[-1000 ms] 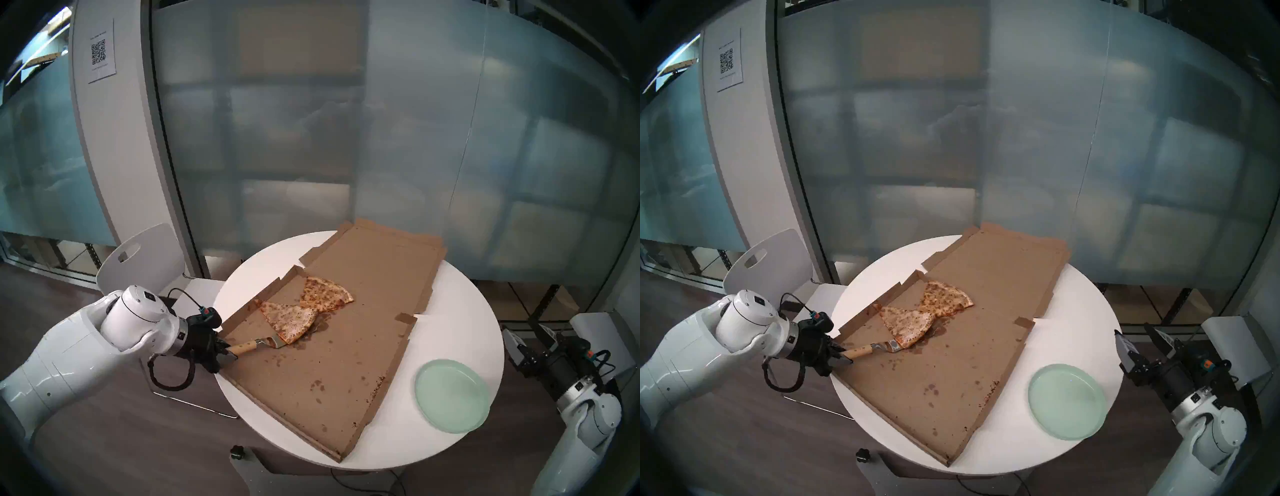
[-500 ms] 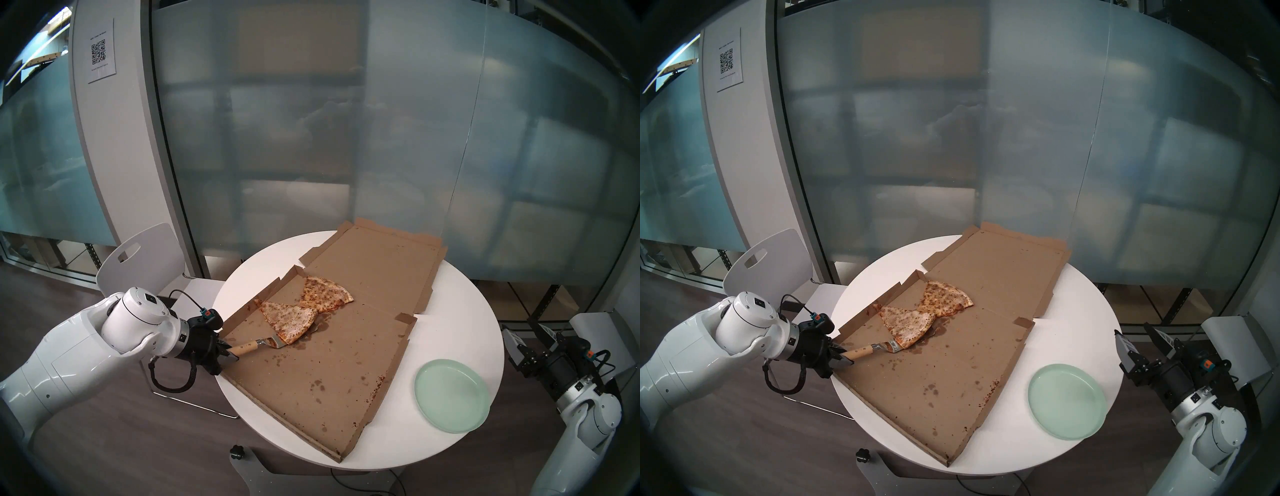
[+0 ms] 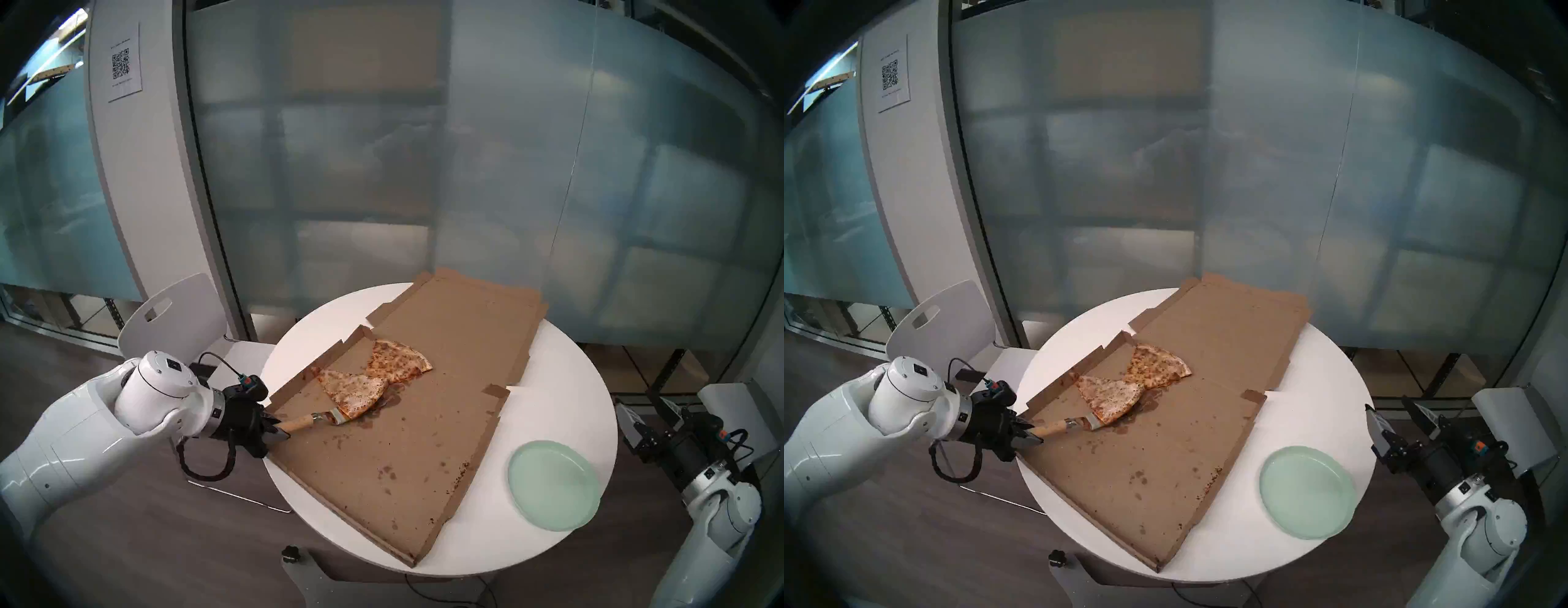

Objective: Put pizza slice onto the plate

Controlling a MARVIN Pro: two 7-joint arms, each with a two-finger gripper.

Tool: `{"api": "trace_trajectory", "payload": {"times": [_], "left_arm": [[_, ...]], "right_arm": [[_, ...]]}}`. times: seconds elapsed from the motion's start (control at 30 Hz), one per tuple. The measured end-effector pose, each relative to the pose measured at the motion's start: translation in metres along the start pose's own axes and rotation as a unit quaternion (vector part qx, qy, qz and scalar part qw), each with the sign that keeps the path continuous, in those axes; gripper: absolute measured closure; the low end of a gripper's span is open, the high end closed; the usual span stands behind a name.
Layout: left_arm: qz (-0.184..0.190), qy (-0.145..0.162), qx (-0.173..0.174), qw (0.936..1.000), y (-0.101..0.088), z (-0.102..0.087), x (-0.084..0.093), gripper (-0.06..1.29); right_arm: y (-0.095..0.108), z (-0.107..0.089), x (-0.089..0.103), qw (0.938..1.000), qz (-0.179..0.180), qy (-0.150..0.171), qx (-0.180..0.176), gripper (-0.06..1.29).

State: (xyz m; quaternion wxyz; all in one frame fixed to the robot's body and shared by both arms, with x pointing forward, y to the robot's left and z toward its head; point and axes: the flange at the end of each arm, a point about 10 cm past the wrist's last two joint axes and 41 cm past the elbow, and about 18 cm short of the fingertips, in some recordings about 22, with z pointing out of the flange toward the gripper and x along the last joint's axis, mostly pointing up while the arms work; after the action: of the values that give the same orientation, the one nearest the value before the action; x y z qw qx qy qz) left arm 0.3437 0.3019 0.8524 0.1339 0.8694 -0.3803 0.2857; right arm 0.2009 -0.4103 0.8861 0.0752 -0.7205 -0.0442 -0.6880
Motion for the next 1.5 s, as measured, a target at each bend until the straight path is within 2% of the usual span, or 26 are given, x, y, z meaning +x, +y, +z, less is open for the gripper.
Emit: {"api": "trace_trajectory", "payload": {"times": [0.43, 0.57, 1.0, 1.5], "left_arm": [[-0.017, 0.029, 0.03, 0.999, 0.006, 0.003, -0.013, 0.95], [-0.024, 0.042, 0.032, 0.9983, 0.013, 0.002, -0.017, 0.95], [-0.039, 0.042, 0.038, 0.9976, 0.027, 0.008, -0.028, 0.95], [-0.058, 0.057, 0.056, 0.9951, 0.025, 0.012, -0.03, 0.95]], "right_arm": [[0.0, 0.0, 0.0, 1.0, 0.0, 0.0, 0.0, -0.01], [0.0, 0.0, 0.0, 1.0, 0.0, 0.0, 0.0, -0.01], [0.0, 0.0, 0.0, 1.0, 0.0, 0.0, 0.0, -0.01], [0.0, 0.0, 0.0, 1.0, 0.0, 0.0, 0.0, -0.01]]}}
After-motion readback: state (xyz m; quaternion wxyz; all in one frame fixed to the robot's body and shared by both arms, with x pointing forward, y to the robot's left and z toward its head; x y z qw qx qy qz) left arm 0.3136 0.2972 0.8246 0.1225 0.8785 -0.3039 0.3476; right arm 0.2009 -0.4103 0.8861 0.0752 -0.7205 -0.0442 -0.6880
